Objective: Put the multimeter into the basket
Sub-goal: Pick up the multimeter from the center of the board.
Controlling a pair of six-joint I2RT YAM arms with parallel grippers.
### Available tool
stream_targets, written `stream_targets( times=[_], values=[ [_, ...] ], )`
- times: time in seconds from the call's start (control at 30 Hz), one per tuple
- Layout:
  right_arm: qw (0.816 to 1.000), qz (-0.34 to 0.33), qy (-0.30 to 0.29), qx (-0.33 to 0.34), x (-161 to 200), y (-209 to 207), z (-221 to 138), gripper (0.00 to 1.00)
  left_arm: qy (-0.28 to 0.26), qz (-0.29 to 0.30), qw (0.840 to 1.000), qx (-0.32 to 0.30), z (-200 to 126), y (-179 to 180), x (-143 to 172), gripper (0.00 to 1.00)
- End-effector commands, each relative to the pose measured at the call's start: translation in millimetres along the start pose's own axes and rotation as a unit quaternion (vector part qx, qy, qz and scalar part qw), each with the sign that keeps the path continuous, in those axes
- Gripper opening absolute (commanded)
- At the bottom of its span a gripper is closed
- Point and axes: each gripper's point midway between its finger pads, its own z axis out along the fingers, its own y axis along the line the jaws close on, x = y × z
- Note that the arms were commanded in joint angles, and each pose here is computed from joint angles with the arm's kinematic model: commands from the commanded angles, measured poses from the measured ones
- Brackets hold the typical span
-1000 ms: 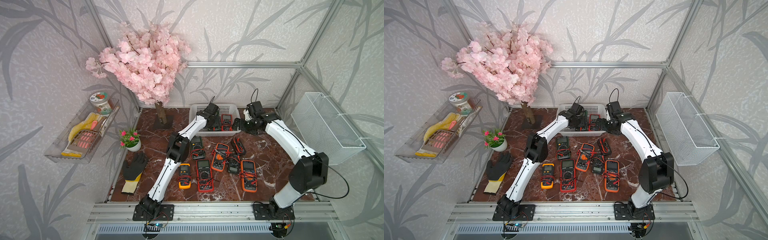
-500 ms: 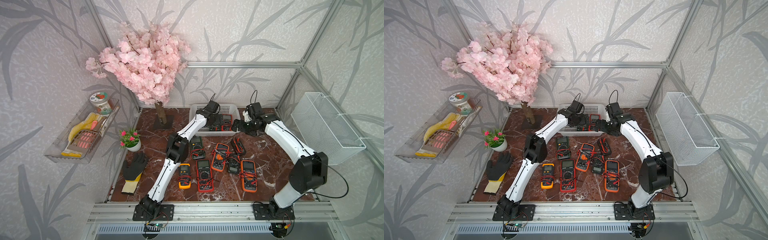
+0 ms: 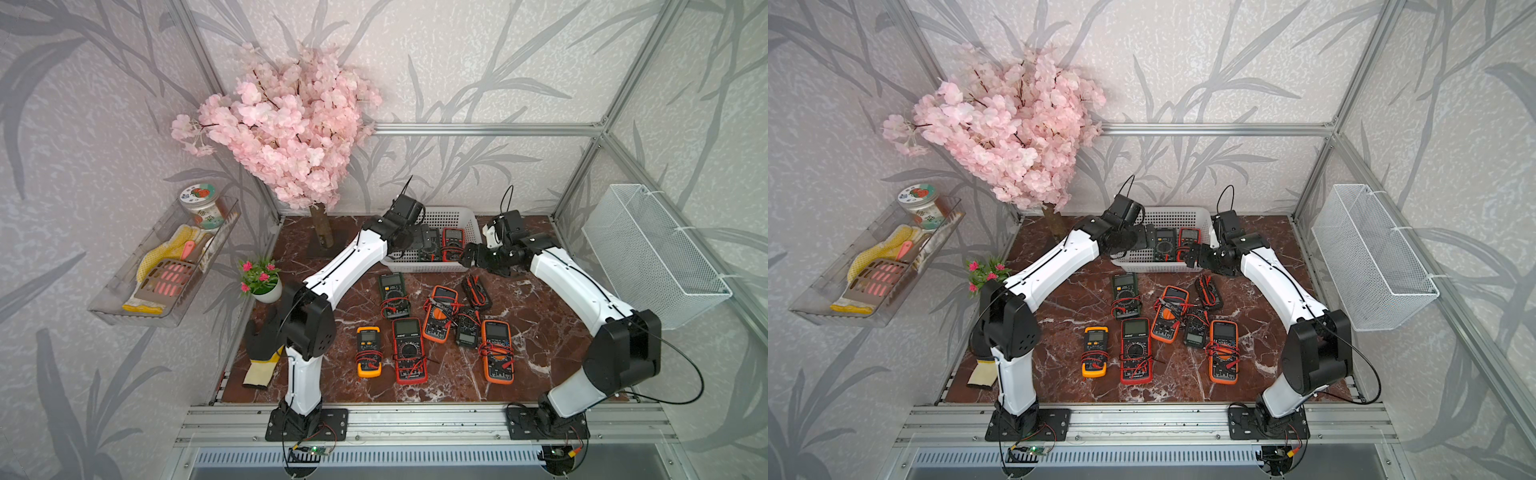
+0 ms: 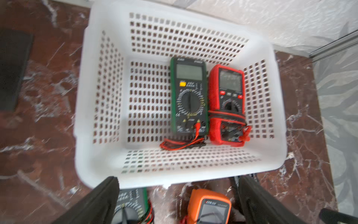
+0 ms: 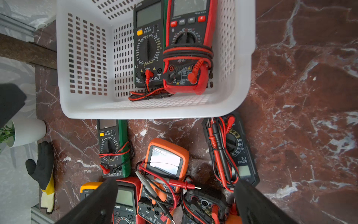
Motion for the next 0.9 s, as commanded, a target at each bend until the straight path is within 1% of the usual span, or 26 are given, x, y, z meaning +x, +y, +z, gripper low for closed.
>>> stream_targets(
  times=[0.0, 0.17, 0.3, 0.6, 0.87],
  values=[
    [1.0, -0.023, -0.007, -0.011, 10.2, 15.1, -7.4, 0.99, -0.008, -0.02, 0.999, -0.039, -6.4, 28.9, 21.4, 1.0],
    [0.996, -0.085, 0.01, -0.006, 33.6, 30.6, -4.4, 0.99, 0.014, -0.041, 0.998, -0.052, -2.1, 57.8, 63.5, 1.0],
    [0.993, -0.12, 0.018, 0.003, 46.9, 36.7, -4.2, 0.99, 0.026, -0.054, 0.996, -0.06, 6.5, 69.4, 85.7, 1.0],
    [0.991, -0.127, 0.031, 0.002, 60.6, 39.7, -2.0, 0.99, 0.046, -0.042, 0.996, -0.058, 34.9, 68.0, 112.2, 1.0],
    [0.992, -0.123, 0.031, 0.011, 60.9, 36.5, -2.7, 0.99, 0.085, -0.014, 0.994, -0.064, 60.1, 71.2, 135.5, 1.0]
  ],
)
